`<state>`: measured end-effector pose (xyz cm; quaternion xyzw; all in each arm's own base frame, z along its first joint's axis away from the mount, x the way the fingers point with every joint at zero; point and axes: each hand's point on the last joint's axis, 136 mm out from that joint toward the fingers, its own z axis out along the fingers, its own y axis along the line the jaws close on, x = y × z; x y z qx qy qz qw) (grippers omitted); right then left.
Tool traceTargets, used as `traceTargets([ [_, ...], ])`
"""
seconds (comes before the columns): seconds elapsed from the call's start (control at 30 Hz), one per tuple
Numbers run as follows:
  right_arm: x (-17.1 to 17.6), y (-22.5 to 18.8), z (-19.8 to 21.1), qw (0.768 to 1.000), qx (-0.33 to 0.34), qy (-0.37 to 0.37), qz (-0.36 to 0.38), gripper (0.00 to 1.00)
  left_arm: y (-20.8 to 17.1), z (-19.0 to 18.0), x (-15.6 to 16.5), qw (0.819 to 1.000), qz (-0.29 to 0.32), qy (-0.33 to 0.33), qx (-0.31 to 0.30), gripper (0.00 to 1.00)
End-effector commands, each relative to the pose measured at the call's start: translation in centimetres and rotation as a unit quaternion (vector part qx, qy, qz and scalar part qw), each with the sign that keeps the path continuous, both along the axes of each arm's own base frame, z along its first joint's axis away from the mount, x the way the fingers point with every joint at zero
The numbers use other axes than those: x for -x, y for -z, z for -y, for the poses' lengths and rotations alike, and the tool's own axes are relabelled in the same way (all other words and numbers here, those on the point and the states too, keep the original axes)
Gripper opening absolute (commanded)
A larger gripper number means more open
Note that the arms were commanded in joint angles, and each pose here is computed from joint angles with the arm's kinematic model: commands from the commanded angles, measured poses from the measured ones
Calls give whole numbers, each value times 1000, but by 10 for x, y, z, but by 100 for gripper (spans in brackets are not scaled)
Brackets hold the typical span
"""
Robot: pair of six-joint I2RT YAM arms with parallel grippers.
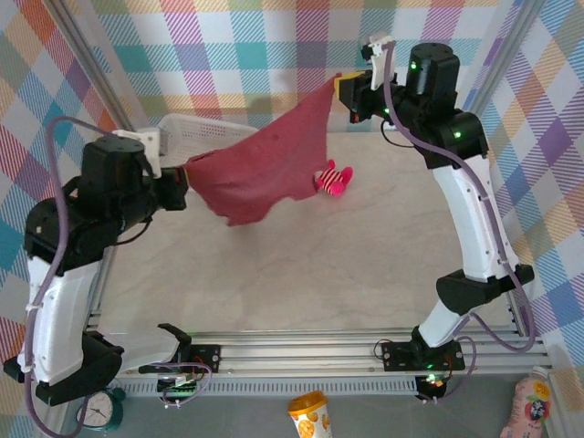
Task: Fold and stack the tank tops
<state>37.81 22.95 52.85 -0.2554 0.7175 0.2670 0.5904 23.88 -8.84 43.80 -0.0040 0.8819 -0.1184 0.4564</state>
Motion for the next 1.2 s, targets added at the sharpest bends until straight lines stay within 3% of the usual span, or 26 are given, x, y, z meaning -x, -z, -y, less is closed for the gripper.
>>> traceTargets([
  [0.0,5,-6,-6,999,-15,-27,7,0,3,3,-5,999,-2,-16,33,0],
  [0.3,-7,18,-76,993,-34,-112,-32,0,11,-60,-2,984,-7,-154,-85,0],
  [0.53,28,32,-162,973,-63,-211,-72,0,-47,-146,38,919,44,-305,-244,0],
  [0.6,37,34,-179,967,-69,-233,-82,0,-60,-155,48,911,60,-317,-257,0],
  [0.63,39,35,-184,965,-71,-239,-85,0,-62,-154,50,917,64,-305,-250,0],
  [0.77,40,44,-187,962,-63,-245,-100,0,-47,-106,43,971,81,-168,-149,0],
  [0.9,49,84,-185,956,-17,-255,-146,0,3,-43,35,998,24,-40,-48,0],
  [1.03,46,133,-153,952,19,-235,-196,0,54,24,35,994,-31,59,84,0],
  [1.17,40,176,-104,948,32,-202,-243,1,88,79,50,979,-55,129,146,0],
])
